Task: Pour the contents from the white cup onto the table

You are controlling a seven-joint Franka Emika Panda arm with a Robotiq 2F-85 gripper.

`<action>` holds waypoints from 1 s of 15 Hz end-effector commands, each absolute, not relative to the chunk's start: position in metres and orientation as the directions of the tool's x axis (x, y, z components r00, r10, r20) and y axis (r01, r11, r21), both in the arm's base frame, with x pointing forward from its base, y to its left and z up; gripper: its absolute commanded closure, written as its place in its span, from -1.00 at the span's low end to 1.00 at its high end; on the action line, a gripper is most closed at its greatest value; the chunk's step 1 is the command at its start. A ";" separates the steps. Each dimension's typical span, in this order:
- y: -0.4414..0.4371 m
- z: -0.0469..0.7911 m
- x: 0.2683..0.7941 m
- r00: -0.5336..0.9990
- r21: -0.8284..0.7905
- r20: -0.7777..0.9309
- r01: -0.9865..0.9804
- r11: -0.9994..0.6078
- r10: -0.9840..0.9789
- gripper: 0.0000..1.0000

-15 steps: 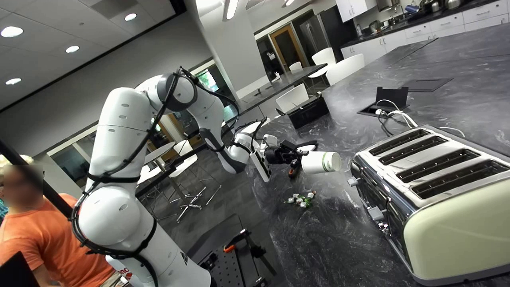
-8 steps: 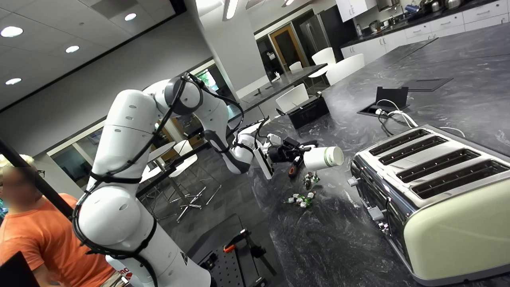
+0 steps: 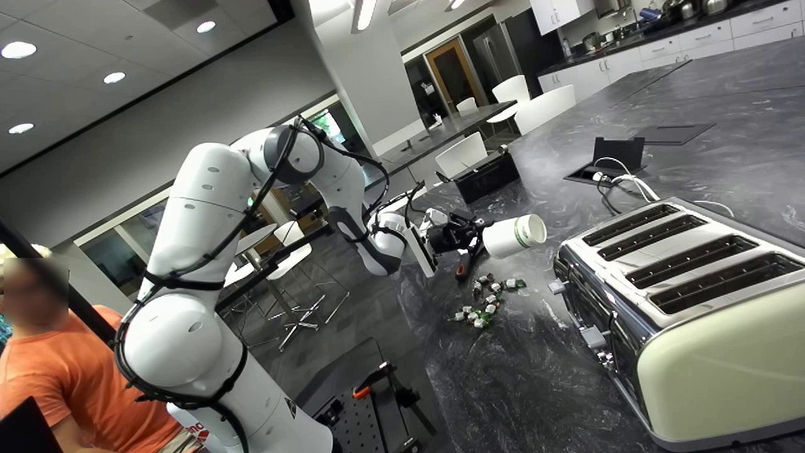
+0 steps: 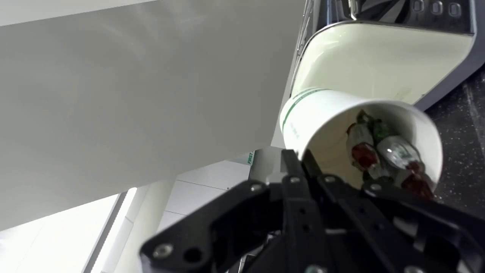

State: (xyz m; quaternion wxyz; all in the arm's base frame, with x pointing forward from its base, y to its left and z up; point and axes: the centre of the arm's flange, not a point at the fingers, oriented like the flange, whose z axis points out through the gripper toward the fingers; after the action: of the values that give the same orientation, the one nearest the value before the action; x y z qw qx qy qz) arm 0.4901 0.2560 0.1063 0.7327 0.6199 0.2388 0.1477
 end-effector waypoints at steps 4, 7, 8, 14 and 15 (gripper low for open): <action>0.260 0.117 0.508 0.829 0.941 -0.248 0.083 0.328 0.502 0.98; 0.261 0.120 0.513 0.820 0.926 -0.275 0.086 0.367 0.501 0.98; 0.262 0.121 0.515 0.818 0.923 -0.280 0.085 0.376 0.502 0.98; 0.268 0.162 0.523 0.816 0.967 -0.204 0.083 0.240 0.540 0.98; 0.269 0.172 0.524 0.814 0.975 -0.188 0.085 0.206 0.550 0.98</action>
State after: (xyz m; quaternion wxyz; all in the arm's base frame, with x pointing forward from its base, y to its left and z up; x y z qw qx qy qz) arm 0.5191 0.2692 0.1330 0.7624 0.5720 0.2629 0.1498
